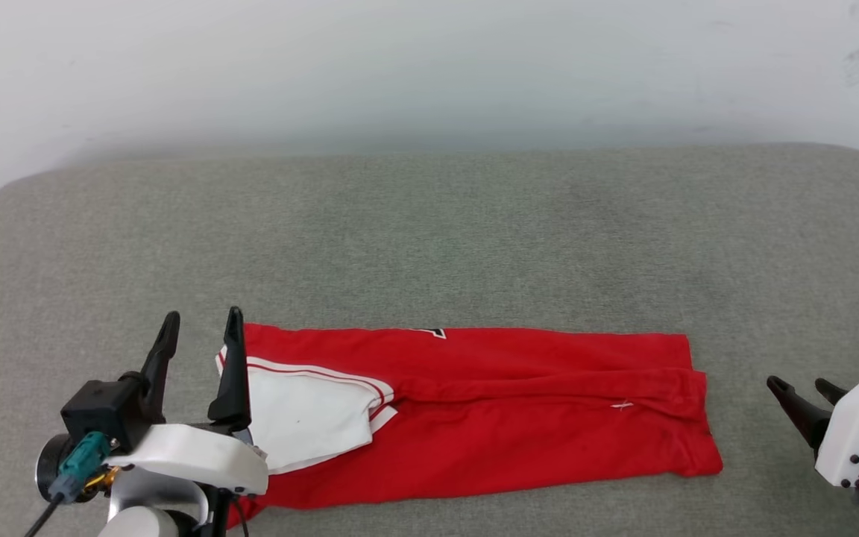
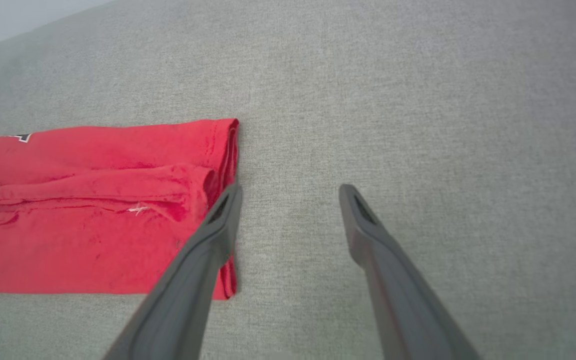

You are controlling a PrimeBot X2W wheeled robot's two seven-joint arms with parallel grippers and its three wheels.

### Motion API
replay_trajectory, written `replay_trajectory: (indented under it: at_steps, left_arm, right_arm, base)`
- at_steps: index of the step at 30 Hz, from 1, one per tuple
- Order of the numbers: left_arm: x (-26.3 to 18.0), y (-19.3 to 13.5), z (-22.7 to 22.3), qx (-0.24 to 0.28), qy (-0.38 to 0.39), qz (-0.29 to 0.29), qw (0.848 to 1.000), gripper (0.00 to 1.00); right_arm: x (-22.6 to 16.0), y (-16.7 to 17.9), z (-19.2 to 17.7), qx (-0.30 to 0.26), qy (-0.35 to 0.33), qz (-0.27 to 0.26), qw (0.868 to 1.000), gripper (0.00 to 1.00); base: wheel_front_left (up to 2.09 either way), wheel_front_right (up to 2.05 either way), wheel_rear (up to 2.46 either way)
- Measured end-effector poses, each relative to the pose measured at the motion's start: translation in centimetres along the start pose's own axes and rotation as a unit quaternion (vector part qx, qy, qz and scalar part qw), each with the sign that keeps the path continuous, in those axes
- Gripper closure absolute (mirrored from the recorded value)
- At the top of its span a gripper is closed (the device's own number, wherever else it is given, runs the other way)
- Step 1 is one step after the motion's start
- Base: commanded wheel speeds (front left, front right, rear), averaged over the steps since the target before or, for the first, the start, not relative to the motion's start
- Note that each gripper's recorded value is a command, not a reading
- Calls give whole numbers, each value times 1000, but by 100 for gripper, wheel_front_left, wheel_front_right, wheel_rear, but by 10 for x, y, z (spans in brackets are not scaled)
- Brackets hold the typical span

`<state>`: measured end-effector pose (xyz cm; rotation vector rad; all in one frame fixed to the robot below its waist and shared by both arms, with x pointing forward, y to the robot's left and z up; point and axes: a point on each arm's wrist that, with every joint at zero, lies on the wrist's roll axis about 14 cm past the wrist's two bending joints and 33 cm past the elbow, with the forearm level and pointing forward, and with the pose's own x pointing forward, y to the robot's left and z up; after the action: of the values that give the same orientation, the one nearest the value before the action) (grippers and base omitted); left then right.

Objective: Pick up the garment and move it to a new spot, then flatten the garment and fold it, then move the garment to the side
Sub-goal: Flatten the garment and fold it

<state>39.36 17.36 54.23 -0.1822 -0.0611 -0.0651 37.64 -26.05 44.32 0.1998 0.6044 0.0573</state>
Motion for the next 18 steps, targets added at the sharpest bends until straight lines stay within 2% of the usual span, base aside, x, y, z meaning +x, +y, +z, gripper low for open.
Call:
replay_trajectory:
  at_steps: [5,18]
  left_arm:
    - [-4,-5,14,27,-29,-2,999,0]
    - [15,-11,9,33,-33,-6,999,0]
  right_arm:
    - [10,11,-11,-6,54,7,998,0]
    - [74,61,-53,14,181,57,982,0]
  base:
    - [0,0,0]
    - [0,0,0]
